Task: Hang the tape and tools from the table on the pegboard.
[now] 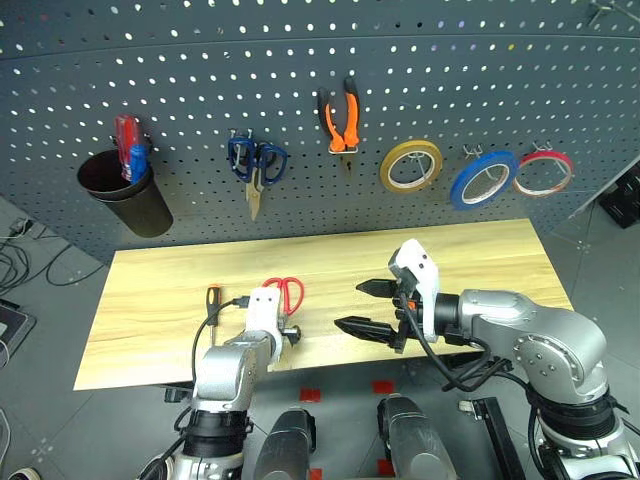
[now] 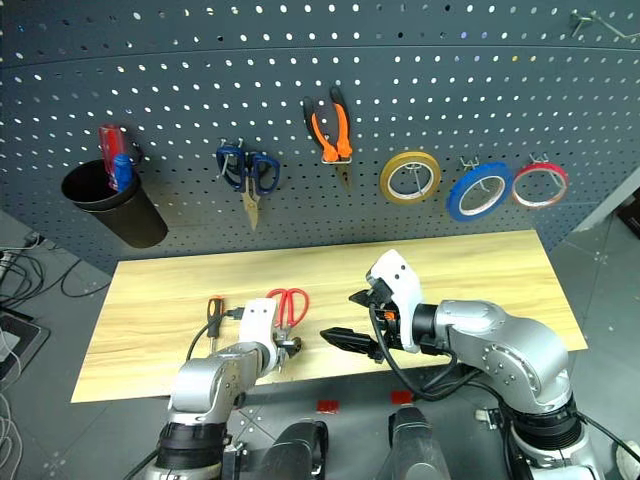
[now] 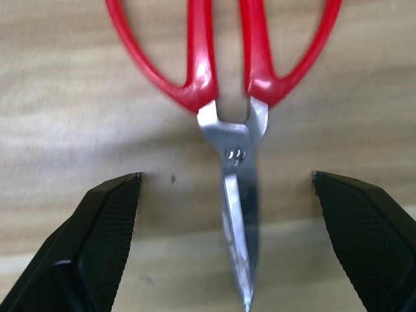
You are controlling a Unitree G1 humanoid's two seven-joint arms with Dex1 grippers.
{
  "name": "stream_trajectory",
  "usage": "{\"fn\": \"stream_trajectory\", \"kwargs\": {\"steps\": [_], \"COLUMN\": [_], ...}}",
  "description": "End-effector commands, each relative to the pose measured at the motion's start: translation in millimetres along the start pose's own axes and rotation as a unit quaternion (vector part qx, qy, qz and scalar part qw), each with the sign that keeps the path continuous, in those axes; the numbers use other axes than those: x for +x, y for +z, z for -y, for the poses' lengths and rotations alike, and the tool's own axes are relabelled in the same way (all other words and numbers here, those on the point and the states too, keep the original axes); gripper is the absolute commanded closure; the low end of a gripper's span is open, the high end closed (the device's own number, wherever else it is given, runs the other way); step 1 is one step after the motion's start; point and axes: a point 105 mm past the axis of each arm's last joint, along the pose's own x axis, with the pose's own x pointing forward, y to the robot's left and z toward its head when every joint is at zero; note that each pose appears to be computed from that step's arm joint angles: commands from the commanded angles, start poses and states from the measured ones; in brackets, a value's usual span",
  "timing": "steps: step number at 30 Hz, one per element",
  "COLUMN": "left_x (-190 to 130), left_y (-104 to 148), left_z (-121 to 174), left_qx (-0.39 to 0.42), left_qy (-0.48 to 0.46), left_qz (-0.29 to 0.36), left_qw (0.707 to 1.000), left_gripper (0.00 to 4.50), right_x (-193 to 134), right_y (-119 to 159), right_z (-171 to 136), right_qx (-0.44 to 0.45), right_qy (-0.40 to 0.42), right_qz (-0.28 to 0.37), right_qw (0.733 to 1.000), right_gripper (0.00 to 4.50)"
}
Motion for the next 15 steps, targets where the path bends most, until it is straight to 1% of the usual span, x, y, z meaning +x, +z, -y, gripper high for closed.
{"fn": "stream_trajectory", "kwargs": {"steps": [1, 6, 9, 12, 15], "left_x": [7.7, 13.9, 15.2, 16.2, 16.5], "left_y": [-6.7, -10.7, -14.2, -16.9, -18.6], "left_z": [-0.4, 1.6, 0.6, -3.8, -6.7], "left_qx": [0.012, 0.019, 0.008, -0.003, -0.009], "left_qy": [0.013, 0.010, 0.009, 0.014, 0.017], "left_qz": [-0.022, -0.046, -0.058, -0.069, -0.074], "left_qw": [1.000, 0.999, 0.998, 0.998, 0.997], "left_gripper": [0.04, 0.04, 0.04, 0.60, 1.48], "right_x": [-3.5, -4.2, -5.3, -7.1, -8.0], "right_y": [5.0, 3.3, 2.3, 3.3, 3.9], "right_z": [-10.8, -16.1, -18.5, -19.5, -19.5], "right_qx": [0.008, 0.025, 0.023, 0.029, 0.034], "right_qy": [0.026, 0.046, 0.053, 0.059, 0.060], "right_qz": [0.016, 0.014, 0.008, 0.010, 0.012], "right_qw": [0.999, 0.999, 0.998, 0.998, 0.998], "right_gripper": [0.00, 0.00, 0.00, 0.00, 0.00]}}
